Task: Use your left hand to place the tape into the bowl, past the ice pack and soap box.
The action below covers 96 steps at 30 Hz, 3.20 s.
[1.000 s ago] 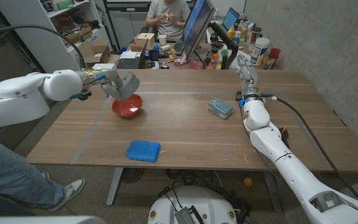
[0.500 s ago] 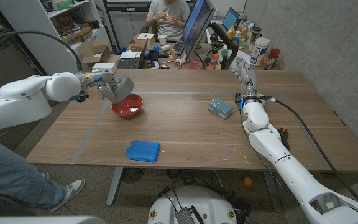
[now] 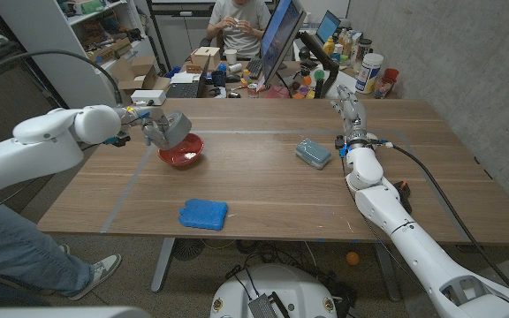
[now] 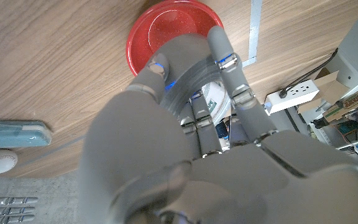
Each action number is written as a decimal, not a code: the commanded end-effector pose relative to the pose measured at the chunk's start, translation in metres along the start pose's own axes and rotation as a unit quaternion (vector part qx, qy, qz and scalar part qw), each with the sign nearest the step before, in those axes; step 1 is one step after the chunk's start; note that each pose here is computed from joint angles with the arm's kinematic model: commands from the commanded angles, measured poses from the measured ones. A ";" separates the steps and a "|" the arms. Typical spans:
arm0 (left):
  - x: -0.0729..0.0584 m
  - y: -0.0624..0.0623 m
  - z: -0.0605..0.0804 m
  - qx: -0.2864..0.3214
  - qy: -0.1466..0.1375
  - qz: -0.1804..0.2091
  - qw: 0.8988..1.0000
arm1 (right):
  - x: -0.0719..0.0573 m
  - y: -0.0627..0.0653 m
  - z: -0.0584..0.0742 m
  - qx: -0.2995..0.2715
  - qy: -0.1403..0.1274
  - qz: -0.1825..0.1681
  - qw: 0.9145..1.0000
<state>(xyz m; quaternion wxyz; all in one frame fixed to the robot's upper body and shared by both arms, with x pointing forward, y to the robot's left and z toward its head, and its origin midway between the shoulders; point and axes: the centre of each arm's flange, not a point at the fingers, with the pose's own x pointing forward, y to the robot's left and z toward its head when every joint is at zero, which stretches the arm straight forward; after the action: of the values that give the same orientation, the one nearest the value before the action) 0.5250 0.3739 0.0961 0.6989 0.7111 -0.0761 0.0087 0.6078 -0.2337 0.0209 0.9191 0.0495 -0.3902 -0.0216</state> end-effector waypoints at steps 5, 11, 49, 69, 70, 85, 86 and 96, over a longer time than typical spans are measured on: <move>0.019 -0.010 -0.003 -0.010 0.008 -0.024 1.000 | 0.005 -0.003 -0.005 0.004 0.003 -0.005 1.000; 0.024 -0.009 0.000 -0.008 0.005 -0.028 1.000 | 0.008 -0.005 -0.007 0.004 0.004 -0.007 1.000; 0.040 -0.033 0.006 -0.030 0.002 -0.068 0.997 | 0.005 -0.009 -0.024 0.007 0.026 -0.004 1.000; 0.047 -0.044 0.006 -0.067 -0.011 -0.078 0.995 | -0.005 -0.016 -0.022 -0.002 0.034 -0.009 0.999; 0.047 -0.044 0.005 -0.070 -0.011 -0.079 0.994 | -0.005 -0.016 -0.021 -0.003 0.034 -0.009 0.999; 0.039 -0.036 0.002 -0.074 -0.036 -0.122 0.989 | -0.008 -0.011 -0.022 0.003 0.035 -0.003 0.999; 0.038 -0.034 0.003 -0.074 -0.040 -0.123 0.989 | -0.008 -0.011 -0.022 0.004 0.035 -0.003 0.999; 0.029 -0.024 0.006 -0.085 -0.052 -0.119 0.988 | -0.009 -0.009 -0.022 0.005 0.033 0.000 0.999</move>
<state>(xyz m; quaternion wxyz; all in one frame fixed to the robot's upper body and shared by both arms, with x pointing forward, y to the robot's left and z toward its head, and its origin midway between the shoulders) 0.5654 0.3674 0.0675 0.7445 0.6589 -0.0197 -0.1058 0.6186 -0.2431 -0.0009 0.9319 0.0531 -0.3580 -0.0224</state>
